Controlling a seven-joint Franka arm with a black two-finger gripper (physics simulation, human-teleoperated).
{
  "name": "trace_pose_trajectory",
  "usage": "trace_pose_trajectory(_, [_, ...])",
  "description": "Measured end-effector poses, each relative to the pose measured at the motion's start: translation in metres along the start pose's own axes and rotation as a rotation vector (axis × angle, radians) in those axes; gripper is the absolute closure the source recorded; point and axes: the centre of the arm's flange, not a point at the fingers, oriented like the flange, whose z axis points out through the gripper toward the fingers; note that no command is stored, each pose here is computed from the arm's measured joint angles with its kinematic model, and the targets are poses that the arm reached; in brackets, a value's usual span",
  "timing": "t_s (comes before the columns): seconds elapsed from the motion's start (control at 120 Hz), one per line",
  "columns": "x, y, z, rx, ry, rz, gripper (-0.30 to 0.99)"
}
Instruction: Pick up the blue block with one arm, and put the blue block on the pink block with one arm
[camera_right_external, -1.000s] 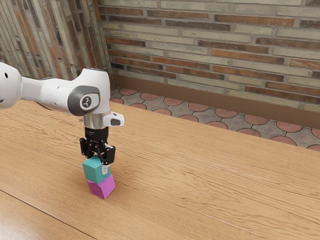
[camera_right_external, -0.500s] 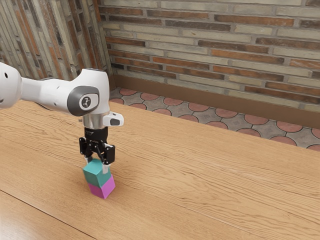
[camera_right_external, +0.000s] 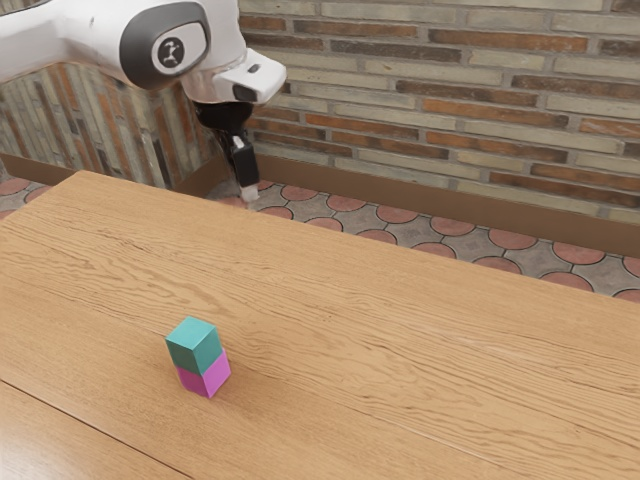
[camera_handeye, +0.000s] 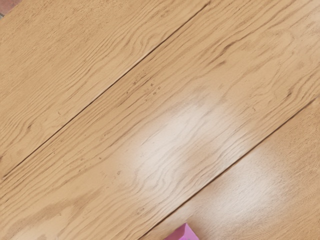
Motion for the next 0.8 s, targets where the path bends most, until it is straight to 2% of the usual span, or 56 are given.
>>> trace_pose_trajectory(0.1, [0.018, 0.025, -0.045, 0.019, 0.054, 0.176, 0.01])
trace_pose_trajectory(0.225, [0.036, 0.060, -0.056, 0.049, 0.039, 0.362, 0.01])
trace_pose_trajectory(0.308, [0.044, 0.070, -0.066, 0.068, 0.044, 0.426, 0.00])
trace_pose_trajectory(0.392, [0.040, 0.051, -0.064, 0.054, 0.030, 0.411, 0.00])
trace_pose_trajectory(0.533, [0.003, -0.032, -0.037, 0.019, -0.035, 0.270, 0.00])
trace_pose_trajectory(0.592, [-0.010, -0.053, -0.032, 0.011, -0.049, 0.230, 0.00])
trace_pose_trajectory(0.675, [-0.015, -0.056, -0.034, 0.004, -0.057, 0.225, 0.00])
trace_pose_trajectory(0.8, [-0.001, -0.032, -0.031, -0.010, -0.068, 0.279, 0.00])
